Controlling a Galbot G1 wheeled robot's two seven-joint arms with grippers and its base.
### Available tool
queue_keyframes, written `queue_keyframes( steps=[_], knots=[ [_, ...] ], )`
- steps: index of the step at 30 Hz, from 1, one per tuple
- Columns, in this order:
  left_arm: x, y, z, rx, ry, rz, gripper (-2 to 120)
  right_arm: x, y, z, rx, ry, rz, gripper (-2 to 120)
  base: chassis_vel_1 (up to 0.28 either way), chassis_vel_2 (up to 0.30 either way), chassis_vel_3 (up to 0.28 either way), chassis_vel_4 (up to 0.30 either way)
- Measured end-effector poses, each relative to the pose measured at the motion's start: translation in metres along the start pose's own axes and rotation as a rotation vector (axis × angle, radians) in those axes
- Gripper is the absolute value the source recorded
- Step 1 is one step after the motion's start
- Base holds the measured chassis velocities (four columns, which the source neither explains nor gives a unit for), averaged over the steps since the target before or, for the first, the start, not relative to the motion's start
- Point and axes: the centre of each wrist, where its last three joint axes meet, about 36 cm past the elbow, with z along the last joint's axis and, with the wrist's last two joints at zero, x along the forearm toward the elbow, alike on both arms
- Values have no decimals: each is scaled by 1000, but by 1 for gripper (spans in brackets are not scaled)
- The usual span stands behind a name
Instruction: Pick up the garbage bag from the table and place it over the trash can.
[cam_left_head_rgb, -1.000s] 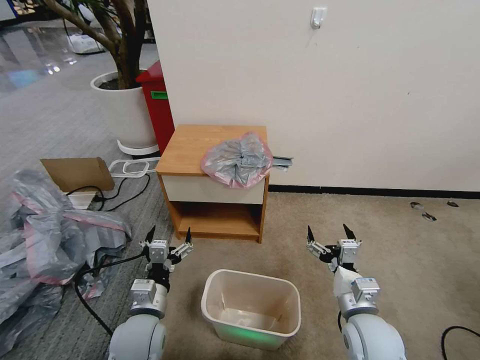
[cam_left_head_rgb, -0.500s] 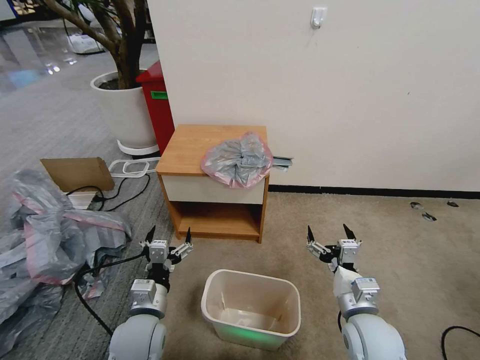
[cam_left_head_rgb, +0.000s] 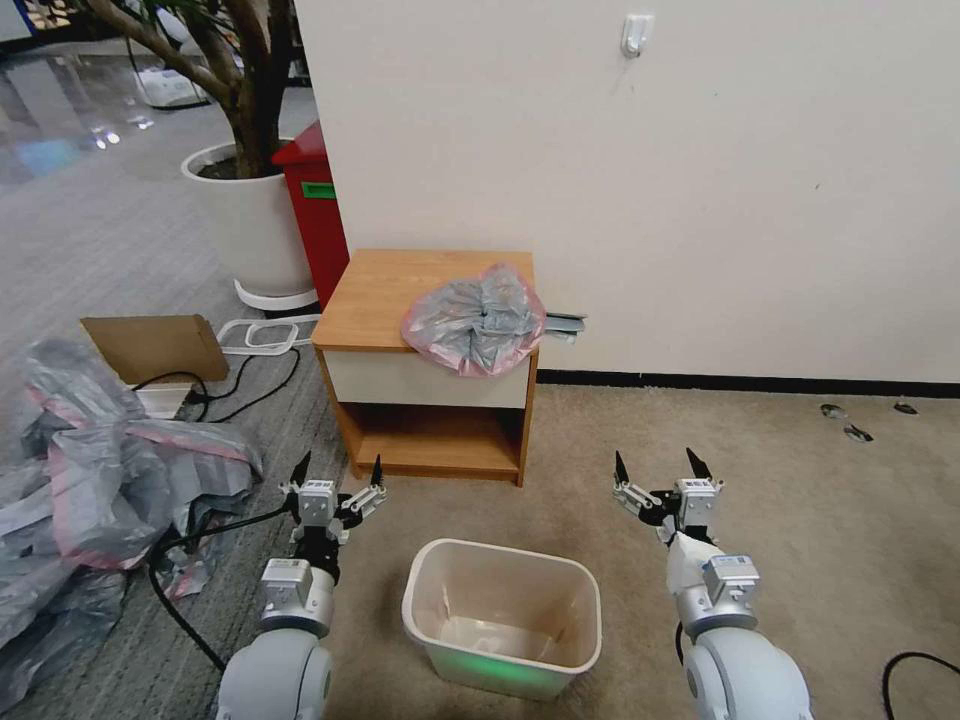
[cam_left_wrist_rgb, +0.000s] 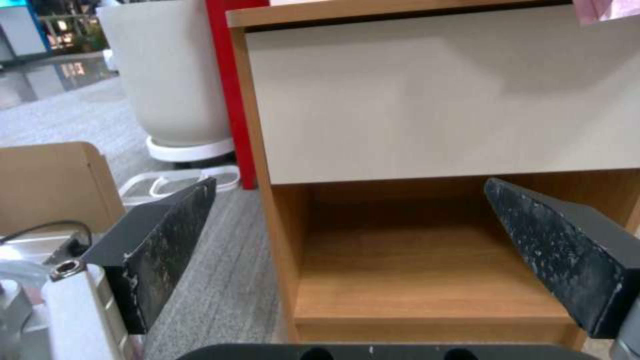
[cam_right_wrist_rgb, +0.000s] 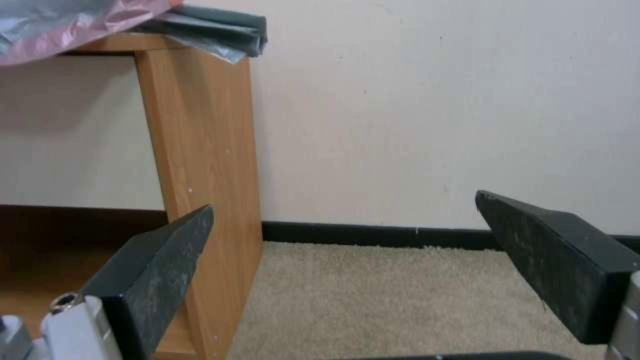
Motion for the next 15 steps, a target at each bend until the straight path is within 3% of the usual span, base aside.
queue_keyframes(
  steps=[10, 12, 15],
  knots=[
    [48, 22, -49, 3, 2, -41, 100, 56, 16, -55, -129, 26, 41, 100, 0, 0, 0, 0],
    [63, 26, -67, 4, 1, -49, 100, 74, 19, -76, -173, 36, 57, 100, 0, 0, 0, 0],
    [74, 29, -81, 3, 2, -51, 100, 78, 17, -82, -210, 56, 60, 100, 0, 0, 0, 0]
  ],
)
